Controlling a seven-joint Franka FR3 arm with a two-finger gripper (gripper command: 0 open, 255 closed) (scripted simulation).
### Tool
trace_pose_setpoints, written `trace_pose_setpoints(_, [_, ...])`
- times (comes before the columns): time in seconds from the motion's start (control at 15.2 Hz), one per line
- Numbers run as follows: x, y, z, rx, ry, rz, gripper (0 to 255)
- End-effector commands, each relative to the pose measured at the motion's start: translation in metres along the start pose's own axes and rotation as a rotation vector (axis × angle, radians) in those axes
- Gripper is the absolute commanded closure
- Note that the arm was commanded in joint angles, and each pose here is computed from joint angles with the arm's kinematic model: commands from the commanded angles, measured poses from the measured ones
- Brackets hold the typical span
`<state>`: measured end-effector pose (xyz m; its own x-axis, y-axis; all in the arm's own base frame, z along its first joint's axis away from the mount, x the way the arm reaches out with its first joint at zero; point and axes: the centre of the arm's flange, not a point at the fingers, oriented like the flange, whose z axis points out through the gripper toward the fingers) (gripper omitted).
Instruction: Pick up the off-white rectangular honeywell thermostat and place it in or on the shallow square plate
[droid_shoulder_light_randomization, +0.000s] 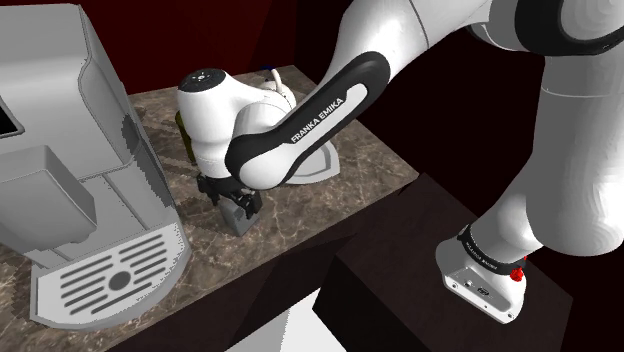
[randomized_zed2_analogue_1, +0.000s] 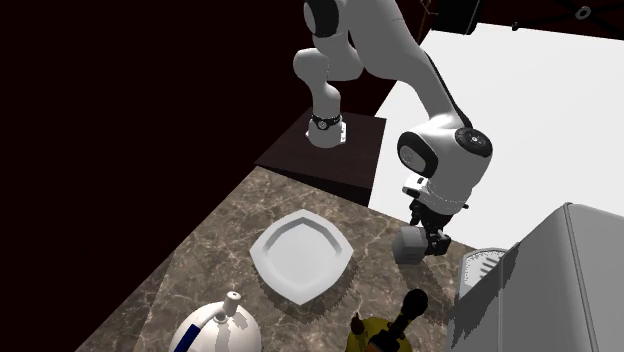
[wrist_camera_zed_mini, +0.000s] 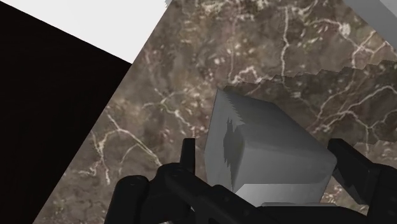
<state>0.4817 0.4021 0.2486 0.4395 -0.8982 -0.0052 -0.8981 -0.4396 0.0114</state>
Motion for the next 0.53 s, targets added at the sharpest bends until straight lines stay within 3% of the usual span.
trace_pose_setpoints(0.0, [0.0, 0.0, 0.0, 0.0, 0.0, 0.0, 0])
trace_pose_setpoints(0.07, [0.0, 0.0, 0.0, 0.0, 0.0, 0.0, 255])
trace_pose_setpoints(0.46, [-0.0002, 0.0, 0.0, 0.0, 0.0, 0.0, 255])
